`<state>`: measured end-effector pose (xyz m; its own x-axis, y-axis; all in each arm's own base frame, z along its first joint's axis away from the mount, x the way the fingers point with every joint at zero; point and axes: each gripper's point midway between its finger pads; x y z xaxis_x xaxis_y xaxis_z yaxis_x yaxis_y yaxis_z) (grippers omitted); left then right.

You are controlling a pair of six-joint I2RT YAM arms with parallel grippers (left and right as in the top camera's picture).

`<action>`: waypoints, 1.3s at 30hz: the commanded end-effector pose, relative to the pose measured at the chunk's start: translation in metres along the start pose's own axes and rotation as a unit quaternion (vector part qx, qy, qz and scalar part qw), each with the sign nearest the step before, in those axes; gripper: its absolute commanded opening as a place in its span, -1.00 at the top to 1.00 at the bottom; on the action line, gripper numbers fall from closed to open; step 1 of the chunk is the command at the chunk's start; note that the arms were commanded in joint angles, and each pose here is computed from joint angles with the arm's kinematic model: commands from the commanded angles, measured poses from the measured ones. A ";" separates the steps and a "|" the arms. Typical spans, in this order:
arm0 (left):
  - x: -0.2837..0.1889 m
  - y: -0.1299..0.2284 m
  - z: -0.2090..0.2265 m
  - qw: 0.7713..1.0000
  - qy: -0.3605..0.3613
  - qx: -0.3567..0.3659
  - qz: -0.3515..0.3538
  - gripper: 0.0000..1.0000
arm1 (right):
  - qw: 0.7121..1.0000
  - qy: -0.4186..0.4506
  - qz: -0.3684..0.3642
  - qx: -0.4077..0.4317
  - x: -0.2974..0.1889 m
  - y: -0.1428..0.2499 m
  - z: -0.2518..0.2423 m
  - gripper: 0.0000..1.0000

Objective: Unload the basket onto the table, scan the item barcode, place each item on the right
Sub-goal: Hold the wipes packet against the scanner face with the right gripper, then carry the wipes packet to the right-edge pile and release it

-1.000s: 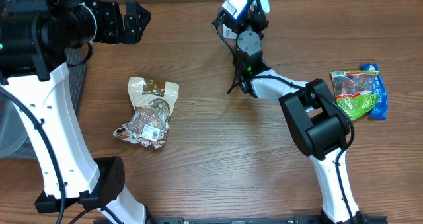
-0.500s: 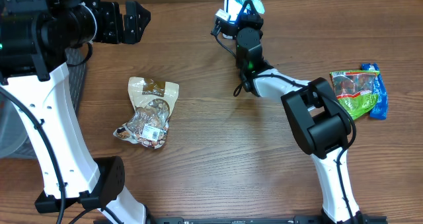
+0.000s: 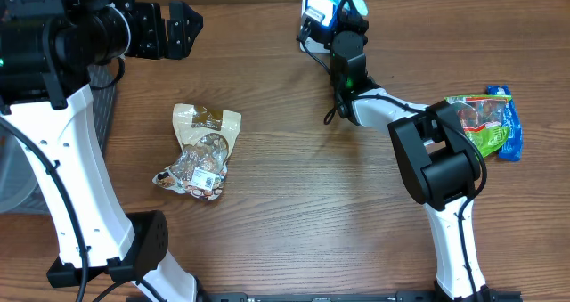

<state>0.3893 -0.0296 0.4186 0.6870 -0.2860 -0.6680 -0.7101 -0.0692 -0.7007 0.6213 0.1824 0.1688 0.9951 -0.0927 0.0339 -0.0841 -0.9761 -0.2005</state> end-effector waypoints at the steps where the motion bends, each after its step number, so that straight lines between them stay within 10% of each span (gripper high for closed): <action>1: 0.002 -0.001 -0.003 1.000 0.008 0.011 0.000 -0.99 | 0.999 0.034 -0.014 0.027 -0.001 -0.011 -0.025 0.92; 11: 0.002 -0.001 -0.003 1.000 0.008 0.011 0.000 -0.99 | 0.999 0.048 0.021 -0.002 -0.016 -0.022 -0.035 0.93; 21: 0.002 -0.001 -0.003 1.000 0.008 0.011 0.000 -1.00 | 0.986 -0.060 0.003 0.157 -0.063 -0.070 -0.071 0.93; 30: 0.002 -0.001 -0.003 1.000 0.008 0.011 0.000 -1.00 | 0.887 -0.213 -0.074 0.403 -0.151 -0.104 -0.158 0.92; 39: 0.002 -0.001 -0.003 1.000 0.008 0.011 0.000 -1.00 | 0.748 -0.181 0.113 0.629 -0.163 0.016 -0.198 0.92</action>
<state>0.3893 -0.0296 0.4186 0.6870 -0.2857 -0.6681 -0.7101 -0.0692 -0.7007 0.4402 0.1927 0.3559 0.9327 0.1543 -0.3260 -0.2718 -0.2934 -0.9165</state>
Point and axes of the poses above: each gripper's point midway between its finger pads, its own x axis out along the fingers, its own z axis along the line the jaws close on, y = z × x, and after that the axes turned 6 degrees about -x, right-handed
